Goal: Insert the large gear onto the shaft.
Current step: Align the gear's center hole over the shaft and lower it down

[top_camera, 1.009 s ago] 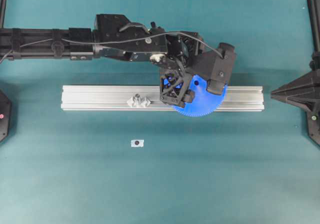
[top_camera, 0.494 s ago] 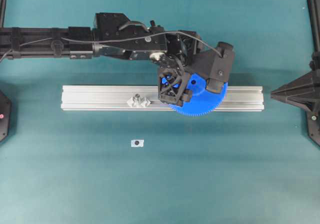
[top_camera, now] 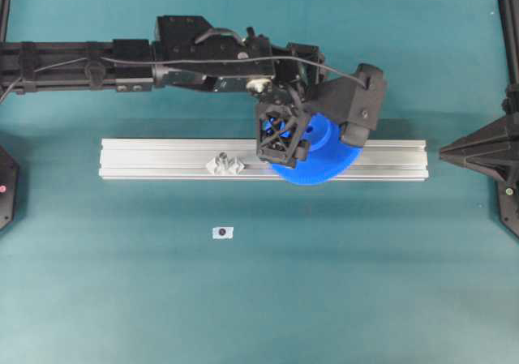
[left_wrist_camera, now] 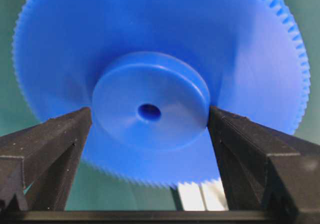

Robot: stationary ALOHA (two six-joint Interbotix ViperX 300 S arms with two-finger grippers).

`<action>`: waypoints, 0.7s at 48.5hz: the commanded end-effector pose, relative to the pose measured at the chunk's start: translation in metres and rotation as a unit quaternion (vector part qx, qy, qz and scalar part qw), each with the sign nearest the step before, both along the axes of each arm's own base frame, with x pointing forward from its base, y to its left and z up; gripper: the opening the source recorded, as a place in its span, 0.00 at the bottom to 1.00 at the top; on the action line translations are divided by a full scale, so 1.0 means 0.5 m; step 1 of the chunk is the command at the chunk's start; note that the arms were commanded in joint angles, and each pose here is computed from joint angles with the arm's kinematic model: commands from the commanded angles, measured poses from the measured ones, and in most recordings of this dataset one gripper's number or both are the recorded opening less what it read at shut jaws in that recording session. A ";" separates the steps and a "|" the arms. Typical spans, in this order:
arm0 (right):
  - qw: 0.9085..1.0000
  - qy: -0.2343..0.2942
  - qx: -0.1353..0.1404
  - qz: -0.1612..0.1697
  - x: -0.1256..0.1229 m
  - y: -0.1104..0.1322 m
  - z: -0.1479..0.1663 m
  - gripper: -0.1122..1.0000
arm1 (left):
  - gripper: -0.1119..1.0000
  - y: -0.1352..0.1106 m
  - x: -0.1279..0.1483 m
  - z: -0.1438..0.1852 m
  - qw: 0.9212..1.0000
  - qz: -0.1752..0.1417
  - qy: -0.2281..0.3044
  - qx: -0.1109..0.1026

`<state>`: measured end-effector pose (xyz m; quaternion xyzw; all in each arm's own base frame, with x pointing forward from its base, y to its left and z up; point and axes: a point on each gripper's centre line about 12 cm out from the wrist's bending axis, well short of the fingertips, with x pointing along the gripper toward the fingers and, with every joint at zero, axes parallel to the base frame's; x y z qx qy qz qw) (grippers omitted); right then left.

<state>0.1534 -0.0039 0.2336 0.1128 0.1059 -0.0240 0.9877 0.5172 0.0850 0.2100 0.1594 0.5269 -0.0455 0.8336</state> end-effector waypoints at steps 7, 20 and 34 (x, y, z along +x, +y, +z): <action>1.000 -0.008 0.006 -0.002 0.003 -0.001 0.010 0.22 | 0.91 0.023 0.014 0.048 0.999 0.009 -0.034 0.008; 1.000 -0.008 0.006 -0.002 0.003 -0.001 0.010 0.22 | 0.91 0.022 0.016 0.043 1.000 0.009 -0.029 0.006; 1.000 -0.009 0.006 -0.002 0.003 -0.001 0.011 0.22 | 0.91 0.006 0.020 0.024 1.000 0.002 -0.019 0.005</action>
